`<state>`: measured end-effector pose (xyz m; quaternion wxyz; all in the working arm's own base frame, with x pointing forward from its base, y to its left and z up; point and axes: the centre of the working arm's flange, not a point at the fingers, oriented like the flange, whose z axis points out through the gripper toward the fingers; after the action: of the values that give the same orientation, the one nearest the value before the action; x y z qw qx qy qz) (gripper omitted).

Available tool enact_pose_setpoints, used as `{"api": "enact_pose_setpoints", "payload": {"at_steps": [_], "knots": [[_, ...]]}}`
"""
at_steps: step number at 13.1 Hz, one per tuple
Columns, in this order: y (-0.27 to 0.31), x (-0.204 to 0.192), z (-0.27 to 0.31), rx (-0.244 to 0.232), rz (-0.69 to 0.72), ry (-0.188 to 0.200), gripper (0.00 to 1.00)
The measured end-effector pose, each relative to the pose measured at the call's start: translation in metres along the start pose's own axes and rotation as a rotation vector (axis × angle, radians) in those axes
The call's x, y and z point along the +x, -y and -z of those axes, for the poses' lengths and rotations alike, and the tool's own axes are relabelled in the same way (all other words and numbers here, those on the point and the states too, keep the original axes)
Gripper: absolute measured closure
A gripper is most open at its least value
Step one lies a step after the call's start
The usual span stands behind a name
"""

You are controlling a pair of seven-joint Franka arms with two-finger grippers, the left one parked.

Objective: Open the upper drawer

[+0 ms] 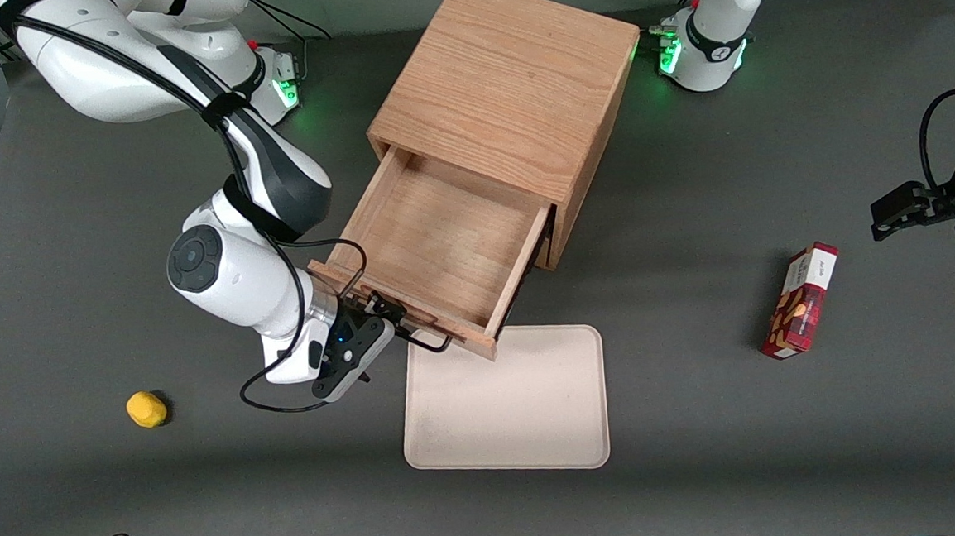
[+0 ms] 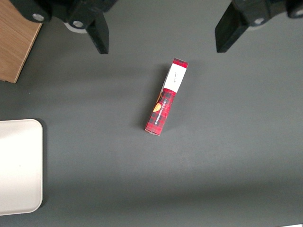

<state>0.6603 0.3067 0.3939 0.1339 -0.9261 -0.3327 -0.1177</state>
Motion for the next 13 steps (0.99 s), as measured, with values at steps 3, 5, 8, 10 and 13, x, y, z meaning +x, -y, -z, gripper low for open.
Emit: {"api": "enact_pose_setpoints", "payload": {"at_steps": [3,5,8,10,13], "knots": [[0.018,0.004,0.000,0.022,-0.123,0.015,0.00],[0.032,0.009,0.010,0.028,-0.178,0.015,0.00],[0.034,0.008,0.021,0.028,-0.198,0.053,0.00],[0.029,0.010,0.038,0.029,-0.205,0.095,0.00],[0.014,0.012,0.079,0.014,-0.223,0.139,0.00]]}}
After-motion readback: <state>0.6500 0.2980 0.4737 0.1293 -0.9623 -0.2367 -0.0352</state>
